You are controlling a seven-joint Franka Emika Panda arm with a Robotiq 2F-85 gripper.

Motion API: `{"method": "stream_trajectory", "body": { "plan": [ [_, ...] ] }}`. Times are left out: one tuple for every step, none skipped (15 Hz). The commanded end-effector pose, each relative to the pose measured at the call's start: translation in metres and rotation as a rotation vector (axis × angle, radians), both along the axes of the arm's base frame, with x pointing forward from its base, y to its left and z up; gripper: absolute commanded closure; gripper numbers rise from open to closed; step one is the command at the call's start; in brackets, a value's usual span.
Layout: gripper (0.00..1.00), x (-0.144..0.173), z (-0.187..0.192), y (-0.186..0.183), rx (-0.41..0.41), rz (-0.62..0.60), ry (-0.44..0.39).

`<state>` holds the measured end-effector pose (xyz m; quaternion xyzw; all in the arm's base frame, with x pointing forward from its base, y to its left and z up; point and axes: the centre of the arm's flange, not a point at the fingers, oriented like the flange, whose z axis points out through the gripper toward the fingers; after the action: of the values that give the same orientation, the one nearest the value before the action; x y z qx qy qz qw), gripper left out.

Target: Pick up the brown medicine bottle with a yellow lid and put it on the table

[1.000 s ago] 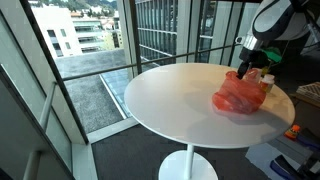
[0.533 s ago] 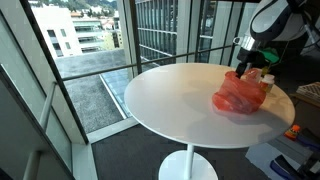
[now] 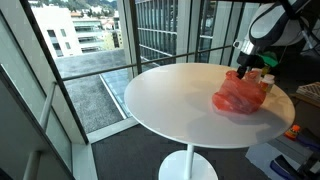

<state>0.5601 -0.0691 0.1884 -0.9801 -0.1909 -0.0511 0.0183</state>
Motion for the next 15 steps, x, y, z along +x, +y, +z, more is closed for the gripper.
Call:
{"method": "stream_trajectory", "body": {
  "plan": [
    [0.00, 0.009, -0.006, -0.006, -0.011, 0.014, -0.017],
    [0.00, 0.009, -0.008, -0.006, -0.014, 0.017, -0.017],
    [0.00, 0.008, -0.009, -0.007, -0.016, 0.018, -0.016],
    [0.00, 0.008, -0.010, -0.007, -0.018, 0.021, -0.014],
    [0.00, 0.008, -0.011, -0.007, -0.020, 0.024, -0.014],
    [0.00, 0.008, -0.013, -0.008, -0.021, 0.027, -0.013],
    [0.00, 0.008, -0.014, -0.008, -0.022, 0.029, -0.012],
    [0.00, 0.008, -0.015, -0.008, -0.023, 0.031, -0.010],
    [0.00, 0.008, -0.016, -0.008, -0.024, 0.033, -0.009],
    [0.00, 0.007, -0.016, -0.008, -0.024, 0.034, -0.008],
    [0.00, 0.007, -0.016, -0.008, -0.023, 0.035, -0.008],
    [0.00, 0.007, -0.017, -0.008, -0.022, 0.036, -0.008],
    [0.00, 0.008, -0.017, -0.007, -0.021, 0.036, -0.008],
    [0.00, 0.007, -0.017, -0.007, -0.020, 0.037, -0.008],
    [0.00, 0.007, -0.017, -0.007, -0.020, 0.037, -0.007]
  ]
}}
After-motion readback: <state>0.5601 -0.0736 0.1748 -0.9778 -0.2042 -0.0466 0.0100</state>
